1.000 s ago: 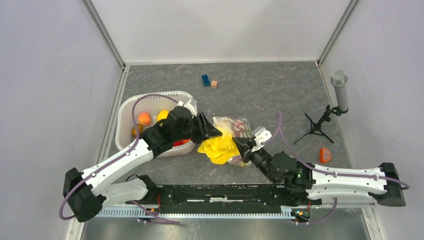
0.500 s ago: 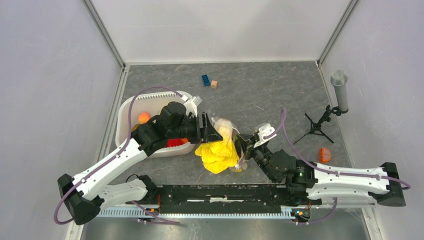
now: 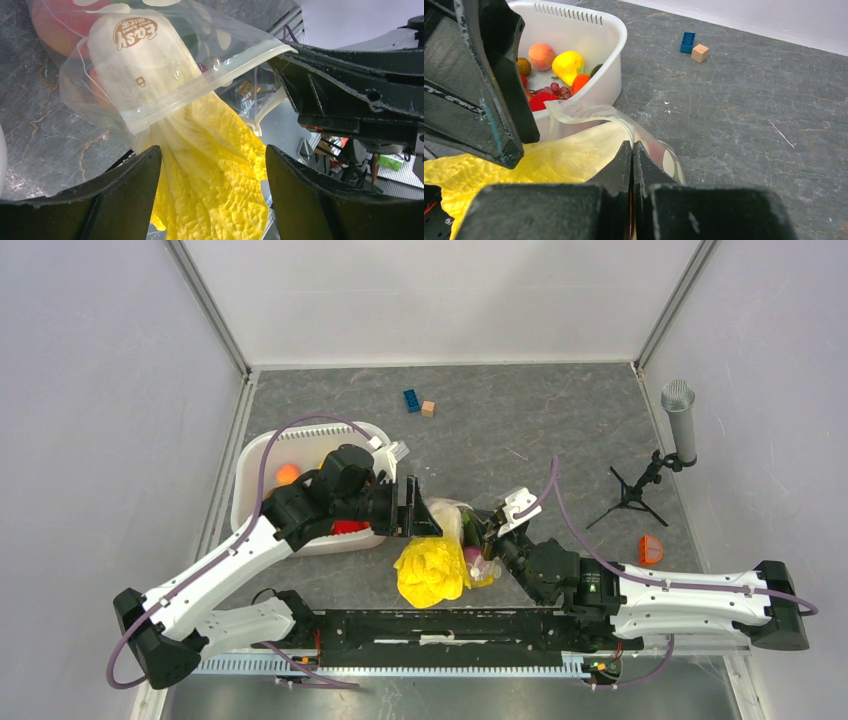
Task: Place the food in the zip-top bag and seal the zipper
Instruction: Place the fake vegetable in the zipper food storage bag.
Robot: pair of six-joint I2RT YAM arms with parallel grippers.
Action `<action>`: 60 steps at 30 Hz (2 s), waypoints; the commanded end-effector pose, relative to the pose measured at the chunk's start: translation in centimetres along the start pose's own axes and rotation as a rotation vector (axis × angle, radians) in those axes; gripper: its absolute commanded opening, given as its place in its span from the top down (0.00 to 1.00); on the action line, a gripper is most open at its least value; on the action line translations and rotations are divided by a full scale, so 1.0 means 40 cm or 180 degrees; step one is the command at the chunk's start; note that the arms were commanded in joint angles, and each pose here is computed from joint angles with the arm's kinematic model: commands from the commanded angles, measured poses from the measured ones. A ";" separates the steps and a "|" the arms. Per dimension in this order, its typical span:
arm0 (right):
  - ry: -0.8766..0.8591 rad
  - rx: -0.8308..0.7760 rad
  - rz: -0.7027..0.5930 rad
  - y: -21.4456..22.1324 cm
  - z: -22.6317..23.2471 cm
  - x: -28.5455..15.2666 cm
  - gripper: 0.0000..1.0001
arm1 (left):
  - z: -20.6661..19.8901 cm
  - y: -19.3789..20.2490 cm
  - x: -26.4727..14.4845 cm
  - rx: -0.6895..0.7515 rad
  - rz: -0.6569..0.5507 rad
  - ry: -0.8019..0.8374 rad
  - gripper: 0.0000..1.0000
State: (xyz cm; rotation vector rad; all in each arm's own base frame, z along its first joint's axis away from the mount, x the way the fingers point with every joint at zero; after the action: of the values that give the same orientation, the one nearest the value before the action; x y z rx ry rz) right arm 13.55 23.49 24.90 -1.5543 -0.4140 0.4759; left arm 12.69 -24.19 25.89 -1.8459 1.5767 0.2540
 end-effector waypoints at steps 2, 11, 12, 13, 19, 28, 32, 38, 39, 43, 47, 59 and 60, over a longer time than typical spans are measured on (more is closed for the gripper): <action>0.0019 0.0215 -0.0171 -0.064 0.001 -0.002 0.99 | -0.021 0.025 -0.042 0.0316 0.0256 0.0083 0.18; 0.0046 0.0216 -0.0164 -0.067 -0.001 0.002 0.99 | 0.058 0.053 -0.082 0.0432 0.0196 -0.0450 0.09; 0.0044 0.0214 -0.0161 -0.067 -0.002 0.002 0.99 | 0.070 0.058 -0.083 0.0426 0.0196 -0.0512 0.09; 0.0046 0.0206 -0.0155 -0.067 -0.002 0.001 0.99 | 0.075 0.066 -0.085 0.0430 0.0212 -0.0502 0.09; 0.0036 0.0218 -0.0161 -0.067 -0.003 -0.001 0.99 | 0.059 0.095 -0.061 0.0194 0.0328 -0.0153 0.07; 0.0045 0.0203 -0.0157 -0.064 -0.004 -0.001 0.99 | 0.060 0.108 0.019 -0.0452 0.0083 0.0343 0.06; 0.0025 0.0207 -0.0157 -0.062 -0.002 -0.001 0.99 | 0.057 0.088 0.030 -0.0702 -0.0260 0.0478 0.17; -0.0033 0.0247 -0.0166 -0.054 0.004 -0.001 0.99 | 0.041 0.059 0.040 -0.0842 -0.0490 0.0632 0.26; -0.0033 0.0244 -0.0162 -0.053 0.004 -0.002 0.99 | 0.042 0.063 0.045 -0.0832 -0.0440 0.0620 0.22; -0.0006 0.0247 -0.0163 -0.052 -0.001 -0.004 0.99 | 0.064 0.093 0.055 -0.0731 -0.0197 0.0454 0.10; 0.0008 0.0266 -0.0179 -0.055 -0.006 -0.006 0.99 | 0.100 0.128 0.058 -0.0646 0.0030 0.0246 0.08; 0.0012 0.0264 -0.0155 -0.048 -0.003 -0.003 0.99 | 0.073 0.139 0.080 -0.0700 0.0128 0.0518 0.42; 0.0014 0.0261 -0.0149 -0.045 -0.002 -0.003 0.99 | 0.070 0.138 0.080 -0.0707 0.0117 0.0529 0.47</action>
State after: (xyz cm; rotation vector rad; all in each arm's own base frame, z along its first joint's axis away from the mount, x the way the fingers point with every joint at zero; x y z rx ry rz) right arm 13.49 23.30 25.12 -1.5404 -0.4133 0.4787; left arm 9.31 -24.37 18.86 -2.0297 1.7049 0.4051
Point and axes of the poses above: each gripper's point midway between its finger pads, its own x axis out along the fingers, its own z axis along the line the jaws close on, y = z × x, the point moved 4 cm from there along -x, back along the fingers, and after that the axes turned 5 degrees about -x, right-handed, at the moved point
